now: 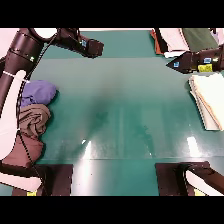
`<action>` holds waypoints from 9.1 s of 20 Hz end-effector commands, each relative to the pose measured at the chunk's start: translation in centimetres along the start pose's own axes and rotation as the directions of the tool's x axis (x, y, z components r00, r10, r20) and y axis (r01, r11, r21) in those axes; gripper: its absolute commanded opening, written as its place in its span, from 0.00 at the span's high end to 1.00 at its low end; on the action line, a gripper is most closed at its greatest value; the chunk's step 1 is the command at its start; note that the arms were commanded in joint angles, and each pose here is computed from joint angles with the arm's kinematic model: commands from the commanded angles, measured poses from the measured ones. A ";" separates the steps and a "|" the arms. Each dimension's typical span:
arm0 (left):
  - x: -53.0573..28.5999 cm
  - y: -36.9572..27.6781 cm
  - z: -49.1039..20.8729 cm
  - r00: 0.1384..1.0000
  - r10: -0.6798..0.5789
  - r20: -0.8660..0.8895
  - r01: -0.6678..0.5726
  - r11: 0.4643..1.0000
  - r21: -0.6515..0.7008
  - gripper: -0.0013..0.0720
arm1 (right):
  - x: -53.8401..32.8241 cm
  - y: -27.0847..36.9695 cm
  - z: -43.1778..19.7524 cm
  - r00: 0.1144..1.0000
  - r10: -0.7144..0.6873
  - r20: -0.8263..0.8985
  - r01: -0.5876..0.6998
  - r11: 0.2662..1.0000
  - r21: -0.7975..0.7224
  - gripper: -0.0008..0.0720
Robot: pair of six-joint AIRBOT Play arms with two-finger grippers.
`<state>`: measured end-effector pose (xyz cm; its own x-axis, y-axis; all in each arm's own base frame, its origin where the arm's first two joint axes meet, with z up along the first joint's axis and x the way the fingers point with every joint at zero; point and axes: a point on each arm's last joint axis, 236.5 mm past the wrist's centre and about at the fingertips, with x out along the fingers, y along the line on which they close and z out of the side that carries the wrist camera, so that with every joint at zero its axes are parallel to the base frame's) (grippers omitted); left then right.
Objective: Fold the shirts.
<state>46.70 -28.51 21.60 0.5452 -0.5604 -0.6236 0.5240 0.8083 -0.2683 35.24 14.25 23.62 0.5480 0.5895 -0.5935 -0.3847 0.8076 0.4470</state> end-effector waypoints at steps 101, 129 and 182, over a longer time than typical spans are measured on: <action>6.1 14.0 -12.5 0.975 0.020 -0.221 -0.099 0.930 -0.353 0.95 | -1.0 -20.1 -17.6 0.931 -0.158 -0.328 0.327 0.758 0.564 0.37; -26.4 3.7 7.4 0.839 0.220 0.497 -0.250 0.968 -0.006 0.95 | -8.1 -9.5 3.7 0.908 -0.301 0.290 0.299 0.953 0.052 0.96; -2.3 8.7 -37.9 0.821 -0.019 -0.571 -0.291 0.846 -0.446 0.19 | 2.6 -15.0 -12.8 0.921 -0.238 -0.307 0.328 0.901 0.284 0.43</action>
<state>26.40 -12.82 -6.24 0.0814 -0.3652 -0.9273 -0.0072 0.9302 -0.3670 33.30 3.84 6.45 0.3549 0.3601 -0.8628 0.0506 0.9141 0.4024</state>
